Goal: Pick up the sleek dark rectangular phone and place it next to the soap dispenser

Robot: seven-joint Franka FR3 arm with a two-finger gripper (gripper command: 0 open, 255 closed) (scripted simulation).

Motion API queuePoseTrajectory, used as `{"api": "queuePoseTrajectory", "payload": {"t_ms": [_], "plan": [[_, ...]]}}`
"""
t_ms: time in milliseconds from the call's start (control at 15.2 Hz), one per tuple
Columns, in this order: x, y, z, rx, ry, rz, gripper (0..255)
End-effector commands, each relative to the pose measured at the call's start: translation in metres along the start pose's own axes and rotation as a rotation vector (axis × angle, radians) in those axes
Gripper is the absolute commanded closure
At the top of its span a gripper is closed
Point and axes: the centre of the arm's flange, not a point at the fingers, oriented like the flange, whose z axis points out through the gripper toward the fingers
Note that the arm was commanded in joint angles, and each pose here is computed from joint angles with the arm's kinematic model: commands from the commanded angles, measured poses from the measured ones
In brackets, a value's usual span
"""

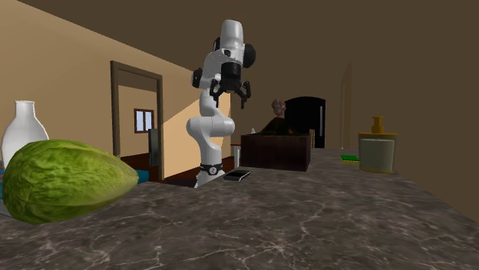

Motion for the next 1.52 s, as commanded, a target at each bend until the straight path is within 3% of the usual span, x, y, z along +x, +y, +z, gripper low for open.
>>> {"api": "queuePoseTrajectory", "payload": {"t_ms": [0,924,1452], "plan": [[0.002,-0.008,0.025,-0.004,0.006,0.047,0],[0.025,-0.039,0.204,-0.032,0.031,0.360,0],[0.026,-0.037,0.244,-0.033,0.031,0.360,0]]}}
